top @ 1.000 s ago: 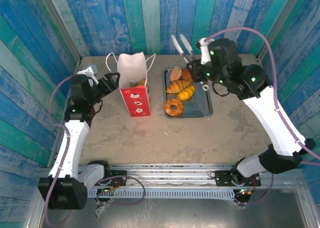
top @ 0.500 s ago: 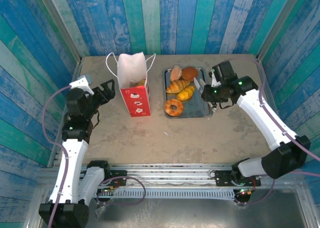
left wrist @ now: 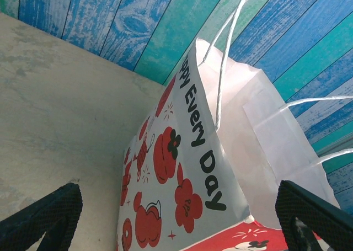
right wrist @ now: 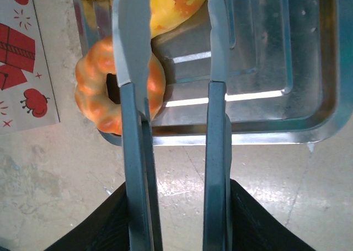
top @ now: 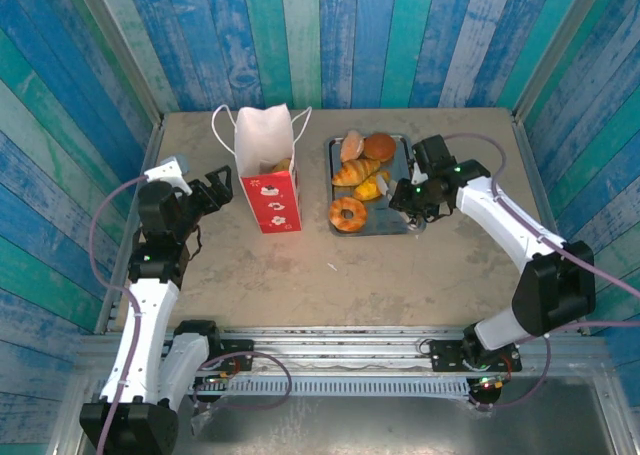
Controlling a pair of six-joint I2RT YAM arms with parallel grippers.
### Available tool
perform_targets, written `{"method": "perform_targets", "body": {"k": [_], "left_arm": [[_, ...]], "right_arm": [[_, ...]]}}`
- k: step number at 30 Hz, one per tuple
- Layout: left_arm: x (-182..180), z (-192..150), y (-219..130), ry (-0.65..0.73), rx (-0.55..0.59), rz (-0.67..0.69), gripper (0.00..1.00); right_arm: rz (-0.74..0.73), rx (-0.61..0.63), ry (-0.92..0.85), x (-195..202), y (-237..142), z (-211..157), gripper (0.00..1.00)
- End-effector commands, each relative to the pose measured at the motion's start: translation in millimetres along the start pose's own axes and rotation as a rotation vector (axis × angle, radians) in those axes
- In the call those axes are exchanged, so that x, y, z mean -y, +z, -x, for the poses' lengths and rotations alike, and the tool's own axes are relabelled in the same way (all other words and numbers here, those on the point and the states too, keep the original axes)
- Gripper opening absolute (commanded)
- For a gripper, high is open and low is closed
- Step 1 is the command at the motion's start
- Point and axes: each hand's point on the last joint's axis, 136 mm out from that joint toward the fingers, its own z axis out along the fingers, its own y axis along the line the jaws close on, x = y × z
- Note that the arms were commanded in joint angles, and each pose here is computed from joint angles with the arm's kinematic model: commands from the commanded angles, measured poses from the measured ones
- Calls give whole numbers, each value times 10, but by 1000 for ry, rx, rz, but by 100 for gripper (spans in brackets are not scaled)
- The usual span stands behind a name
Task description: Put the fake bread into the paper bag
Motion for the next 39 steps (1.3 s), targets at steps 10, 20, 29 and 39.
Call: {"method": "perform_targets", "body": {"k": [10,20,29,39], "left_arm": [[1,100,-14,56,55,1,94],[18,68,12,56,42,-16,94],[14,59,21,55,37,-15,94],[4,45,23,57,32,-10,94]], "right_arm": [[6,-3,44,-55,212,115,57],[12,-13,29,-123,309,189,58],[-3,-22,32,-137,411,241,58],[-14,-37,27,-153,502,252,56]]}}
